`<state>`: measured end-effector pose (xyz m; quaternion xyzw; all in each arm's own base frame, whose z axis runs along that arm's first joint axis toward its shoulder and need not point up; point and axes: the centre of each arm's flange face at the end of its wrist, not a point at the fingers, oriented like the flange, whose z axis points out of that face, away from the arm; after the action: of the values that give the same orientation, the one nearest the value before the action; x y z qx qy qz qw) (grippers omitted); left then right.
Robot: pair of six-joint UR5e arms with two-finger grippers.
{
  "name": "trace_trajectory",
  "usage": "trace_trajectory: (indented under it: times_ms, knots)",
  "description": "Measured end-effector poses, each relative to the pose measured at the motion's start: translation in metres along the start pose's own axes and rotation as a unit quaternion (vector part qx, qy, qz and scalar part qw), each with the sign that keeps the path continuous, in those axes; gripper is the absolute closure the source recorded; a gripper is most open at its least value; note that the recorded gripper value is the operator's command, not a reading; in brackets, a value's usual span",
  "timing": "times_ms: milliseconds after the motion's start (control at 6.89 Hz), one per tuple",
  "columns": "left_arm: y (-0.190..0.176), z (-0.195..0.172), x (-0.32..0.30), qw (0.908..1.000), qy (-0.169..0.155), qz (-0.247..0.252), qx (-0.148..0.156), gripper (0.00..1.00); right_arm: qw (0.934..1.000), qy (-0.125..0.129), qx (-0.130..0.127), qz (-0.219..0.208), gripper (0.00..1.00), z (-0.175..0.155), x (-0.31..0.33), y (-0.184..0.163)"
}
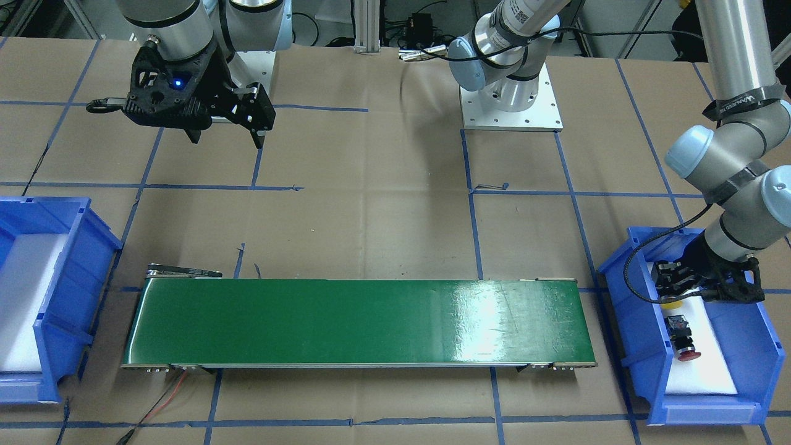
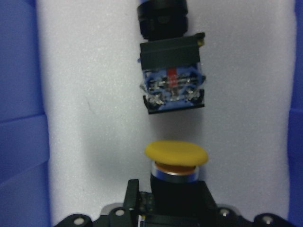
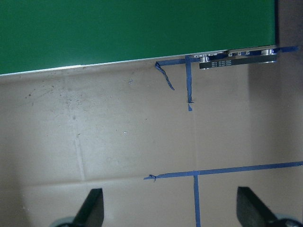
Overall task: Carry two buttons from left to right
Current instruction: 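Lift the yellow button and carry it over the green conveyor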
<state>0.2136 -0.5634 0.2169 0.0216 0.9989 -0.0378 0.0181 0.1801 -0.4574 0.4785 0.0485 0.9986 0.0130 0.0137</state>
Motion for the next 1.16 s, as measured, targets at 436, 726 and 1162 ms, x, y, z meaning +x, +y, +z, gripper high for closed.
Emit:
trace_trajectory:
  times_ms: [436, 726, 1162]
  knots:
    - [-0.01, -0.069, -0.006, 0.9998, -0.012, -0.001, 0.015, 0.85, 1.0, 0.0, -0.001, -0.001, 0.0, 0.001, 0.0, 0.0]
    - [-0.006, -0.125, -0.002, 1.0, -0.004, -0.007, 0.003, 0.85, 1.0, 0.001, -0.002, -0.002, 0.0, 0.001, 0.0, 0.0]
    - [-0.016, -0.144, 0.027, 0.9998, 0.002, -0.02, -0.002, 0.84, 1.0, 0.001, -0.002, -0.002, 0.0, 0.001, 0.0, 0.0]
